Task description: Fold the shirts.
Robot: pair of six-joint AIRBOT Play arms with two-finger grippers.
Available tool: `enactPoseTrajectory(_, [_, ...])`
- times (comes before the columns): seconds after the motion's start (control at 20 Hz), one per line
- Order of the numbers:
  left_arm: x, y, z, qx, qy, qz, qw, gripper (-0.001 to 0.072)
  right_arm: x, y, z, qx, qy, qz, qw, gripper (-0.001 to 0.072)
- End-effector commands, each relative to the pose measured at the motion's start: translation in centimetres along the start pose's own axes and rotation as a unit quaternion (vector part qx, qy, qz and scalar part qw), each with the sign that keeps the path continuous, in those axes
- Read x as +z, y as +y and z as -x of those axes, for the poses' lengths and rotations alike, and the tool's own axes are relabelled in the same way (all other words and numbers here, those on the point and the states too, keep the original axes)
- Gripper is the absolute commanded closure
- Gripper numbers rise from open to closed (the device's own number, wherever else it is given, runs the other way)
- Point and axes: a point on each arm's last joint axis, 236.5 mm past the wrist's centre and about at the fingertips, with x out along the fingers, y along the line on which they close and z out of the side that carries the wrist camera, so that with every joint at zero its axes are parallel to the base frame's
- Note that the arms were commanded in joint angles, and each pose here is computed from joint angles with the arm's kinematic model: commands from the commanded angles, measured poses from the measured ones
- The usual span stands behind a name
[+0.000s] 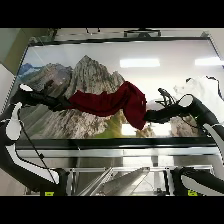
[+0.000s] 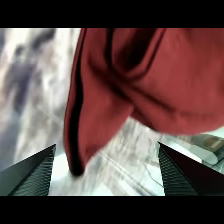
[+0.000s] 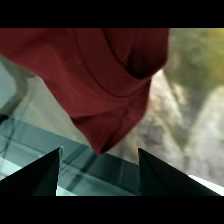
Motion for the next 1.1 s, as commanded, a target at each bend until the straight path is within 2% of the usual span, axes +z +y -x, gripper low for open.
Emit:
enactPoseTrajectory(0.0, [1.5,0.1,-1.6,0.005,0.007,-0.008,1.0,0.0018,0.5,1.8,-2.3,0.063,-0.013,-0.019,0.998,0.0191])
enactPoseTrajectory(0.05, [1.9,-0.2,-1.9,0.005,0.009,-0.011,1.0,0.0019,0.9,2.5,-2.9,0.08,-0.016,-0.023,0.996,0.0217])
enactPoseTrajectory(0.1, [2.1,-0.5,-2.1,0.004,0.013,-0.016,1.0,0.0021,1.1,3.1,-3.6,0.097,-0.016,-0.023,0.995,0.0315])
enactPoseTrajectory(0.15, [2.4,-0.8,-2.3,0.003,0.016,-0.023,1.0,0.0147,1.1,3.6,-4.2,0.111,-0.014,-0.024,0.993,0.037])
enactPoseTrajectory(0.2, [2.6,-1.2,-2.4,0.003,0.018,-0.031,0.999,0.0348,1.3,4.0,-4.6,0.124,-0.013,-0.027,0.992,0.0369])
enactPoseTrajectory(0.3, [3.1,-2.2,-2.1,0.002,0.02,-0.046,0.999,0.0655,1.8,4.7,-4.8,0.146,-0.022,-0.029,0.989,0.0389])
enactPoseTrajectory(0.35, [3.2,-2.6,-1.7,-0.001,0.023,-0.053,0.998,0.0702,2.0,4.8,-4.6,0.147,-0.025,-0.027,0.988,0.0589])
enactPoseTrajectory(0.4, [3.3,-3.0,-1.2,-0.004,0.025,-0.059,0.998,0.0702,2.2,4.9,-4.4,0.148,-0.028,-0.021,0.988,0.0694])
enactPoseTrajectory(0.55, [3.5,-4.5,0.7,-0.013,0.034,-0.069,0.997,0.0702,3.2,5.6,-3.1,0.153,-0.045,-0.003,0.987,0.0694])
enactPoseTrajectory(0.6, [3.6,-4.9,1.2,-0.014,0.035,-0.068,0.997,0.0702,3.3,5.6,-2.4,0.156,-0.047,0.0,0.987,0.069])
enactPoseTrajectory(0.65, [3.6,-5.2,1.5,-0.015,0.036,-0.072,0.997,0.0702,3.2,5.4,-1.6,0.156,-0.048,0.005,0.987,0.0624])
enactPoseTrajectory(0.7, [3.5,-5.3,1.6,-0.016,0.04,-0.072,0.996,0.0702,2.9,4.8,-0.6,0.152,-0.045,0.007,0.987,0.0449])
enactPoseTrajectory(0.8, [3.1,-5.6,1.3,-0.018,0.048,-0.074,0.996,0.0702,2.2,3.1,1.1,0.134,-0.035,-0.011,0.99,0.0434])
enactPoseTrajectory(0.85, [3.0,-5.5,1.2,-0.018,0.05,-0.072,0.996,0.0702,1.9,2.0,1.6,0.117,-0.033,-0.027,0.992,0.0375])
enactPoseTrajectory(0.9, [2.9,-5.4,1.0,-0.019,0.051,-0.07,0.996,0.0702,1.6,1.0,1.8,0.099,-0.031,-0.04,0.994,0.0186])
enactPoseTrajectory(0.95, [3.0,-5.3,1.0,-0.018,0.05,-0.07,0.996,0.0702,1.3,0.4,1.8,0.085,-0.029,-0.048,0.995,0.0126])
enactPoseTrajectory(1.05, [3.2,-5.3,1.1,-0.016,0.045,-0.071,0.996,0.0702,0.8,0.1,1.0,0.08,-0.022,-0.063,0.995,0.0127])
